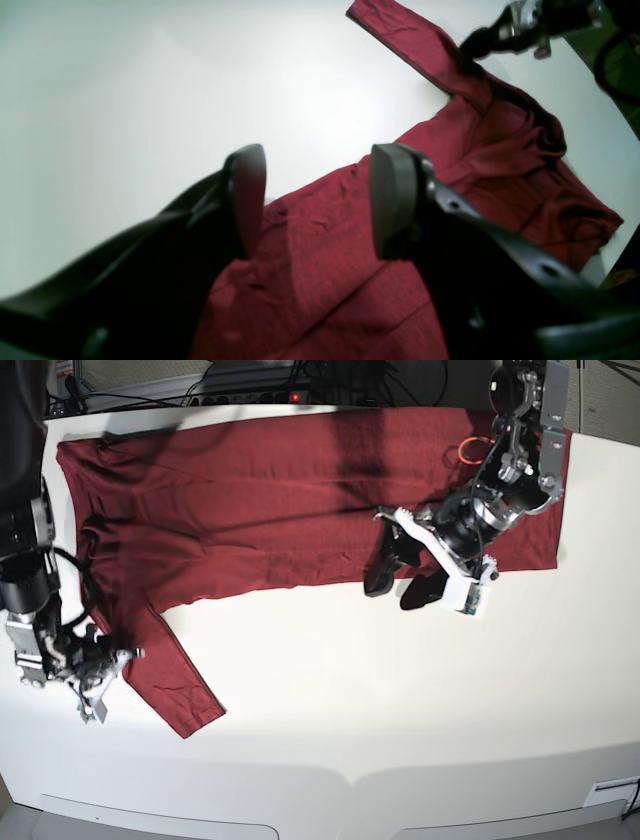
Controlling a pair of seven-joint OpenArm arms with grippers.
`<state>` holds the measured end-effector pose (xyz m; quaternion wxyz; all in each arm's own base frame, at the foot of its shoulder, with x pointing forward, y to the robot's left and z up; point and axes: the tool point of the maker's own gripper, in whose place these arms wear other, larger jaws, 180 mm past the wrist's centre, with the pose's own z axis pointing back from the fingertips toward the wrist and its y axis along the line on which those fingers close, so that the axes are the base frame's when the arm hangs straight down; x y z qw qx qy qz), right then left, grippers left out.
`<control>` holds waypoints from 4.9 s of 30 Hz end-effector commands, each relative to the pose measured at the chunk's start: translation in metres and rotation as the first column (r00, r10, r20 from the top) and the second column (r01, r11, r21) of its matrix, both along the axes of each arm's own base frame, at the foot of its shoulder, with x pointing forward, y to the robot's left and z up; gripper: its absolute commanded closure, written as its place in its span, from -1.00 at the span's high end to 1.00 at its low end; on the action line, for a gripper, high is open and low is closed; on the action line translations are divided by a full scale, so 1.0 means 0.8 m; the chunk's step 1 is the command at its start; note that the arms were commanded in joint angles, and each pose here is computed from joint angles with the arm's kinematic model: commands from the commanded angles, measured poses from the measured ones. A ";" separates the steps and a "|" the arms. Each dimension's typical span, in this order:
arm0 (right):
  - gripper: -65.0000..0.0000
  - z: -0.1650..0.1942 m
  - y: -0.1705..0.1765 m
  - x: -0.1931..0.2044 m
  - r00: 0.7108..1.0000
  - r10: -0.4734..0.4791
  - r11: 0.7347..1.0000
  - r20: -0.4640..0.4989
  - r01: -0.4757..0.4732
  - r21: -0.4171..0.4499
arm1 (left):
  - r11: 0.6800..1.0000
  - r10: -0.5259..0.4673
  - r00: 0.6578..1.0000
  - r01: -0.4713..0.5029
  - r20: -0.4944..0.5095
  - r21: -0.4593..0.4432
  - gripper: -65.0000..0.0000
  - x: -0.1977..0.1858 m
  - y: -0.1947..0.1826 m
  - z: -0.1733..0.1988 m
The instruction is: Fold the T-shirt properly
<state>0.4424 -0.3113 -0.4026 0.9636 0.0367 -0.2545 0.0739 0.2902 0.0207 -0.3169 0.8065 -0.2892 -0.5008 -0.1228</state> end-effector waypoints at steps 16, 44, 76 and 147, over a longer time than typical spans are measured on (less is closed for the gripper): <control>-1.00 0.084 0.154 0.017 0.974 0.221 0.882 -0.038 -0.183 0.434 | 0.969 0.238 0.971 -0.238 0.007 0.072 -0.02 -0.014 0.109 -0.018; -1.00 0.040 0.356 -0.127 0.740 0.619 0.581 -0.263 -0.207 0.787 | 0.882 0.441 0.897 -0.425 -0.037 0.204 -0.11 -0.110 0.232 -0.052; -0.34 0.056 0.492 -0.171 0.628 0.758 0.410 -0.174 -0.253 0.876 | 0.882 0.441 0.897 -0.425 -0.036 0.203 -0.11 -0.110 0.233 -0.052; -0.34 0.069 -0.010 -0.020 0.995 0.060 0.982 -0.076 -0.045 0.182 | 0.999 -0.004 0.955 -0.011 -0.297 -0.049 -1.00 0.121 0.011 -0.111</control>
